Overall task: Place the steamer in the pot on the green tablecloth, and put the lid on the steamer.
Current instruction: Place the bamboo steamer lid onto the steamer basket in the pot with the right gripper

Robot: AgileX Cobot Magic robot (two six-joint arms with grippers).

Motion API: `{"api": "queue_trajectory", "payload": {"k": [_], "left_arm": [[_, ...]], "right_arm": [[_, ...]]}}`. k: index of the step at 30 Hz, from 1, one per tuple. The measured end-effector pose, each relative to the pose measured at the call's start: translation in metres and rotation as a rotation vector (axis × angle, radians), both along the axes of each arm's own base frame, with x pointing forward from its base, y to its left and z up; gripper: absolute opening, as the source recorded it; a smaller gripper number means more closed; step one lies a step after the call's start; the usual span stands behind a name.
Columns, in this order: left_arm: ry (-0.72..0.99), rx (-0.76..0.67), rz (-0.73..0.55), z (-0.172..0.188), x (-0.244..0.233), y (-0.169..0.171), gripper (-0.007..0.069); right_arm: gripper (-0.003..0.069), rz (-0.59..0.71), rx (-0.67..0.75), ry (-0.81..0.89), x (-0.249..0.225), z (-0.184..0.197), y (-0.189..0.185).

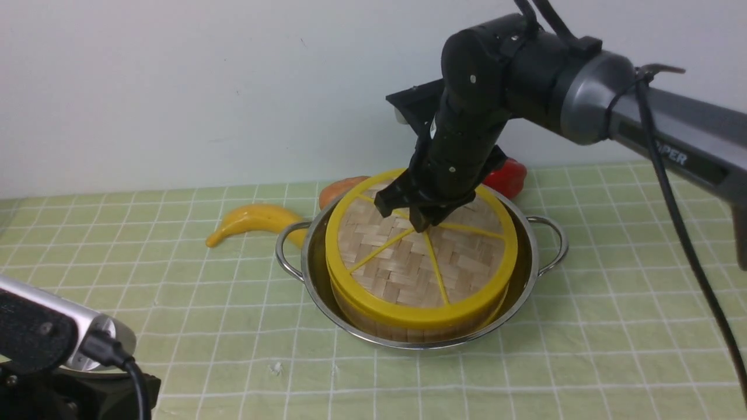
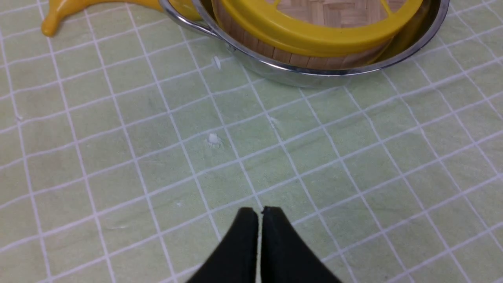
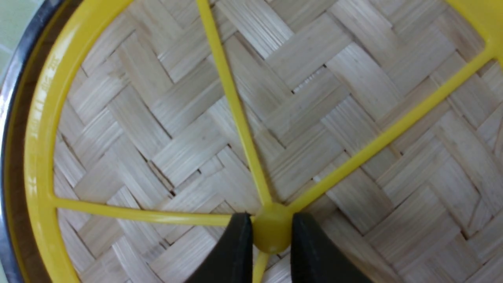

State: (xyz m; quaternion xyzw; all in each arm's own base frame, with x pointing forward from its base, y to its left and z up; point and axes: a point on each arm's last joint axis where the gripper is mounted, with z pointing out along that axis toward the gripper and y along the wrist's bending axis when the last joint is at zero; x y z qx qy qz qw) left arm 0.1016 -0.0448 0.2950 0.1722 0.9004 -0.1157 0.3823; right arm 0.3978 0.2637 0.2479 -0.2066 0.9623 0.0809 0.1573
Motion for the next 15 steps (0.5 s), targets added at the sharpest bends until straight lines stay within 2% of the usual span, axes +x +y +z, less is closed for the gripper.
{"api": "queue_trajectory", "payload": {"k": [15], "left_arm": [[-0.003, 0.000, 0.000, 0.000, 0.000, 0.000, 0.0012]], "right_arm": [[0.0137, 0.017, 0.023, -0.034, 0.006, 0.009, 0.004]]}}
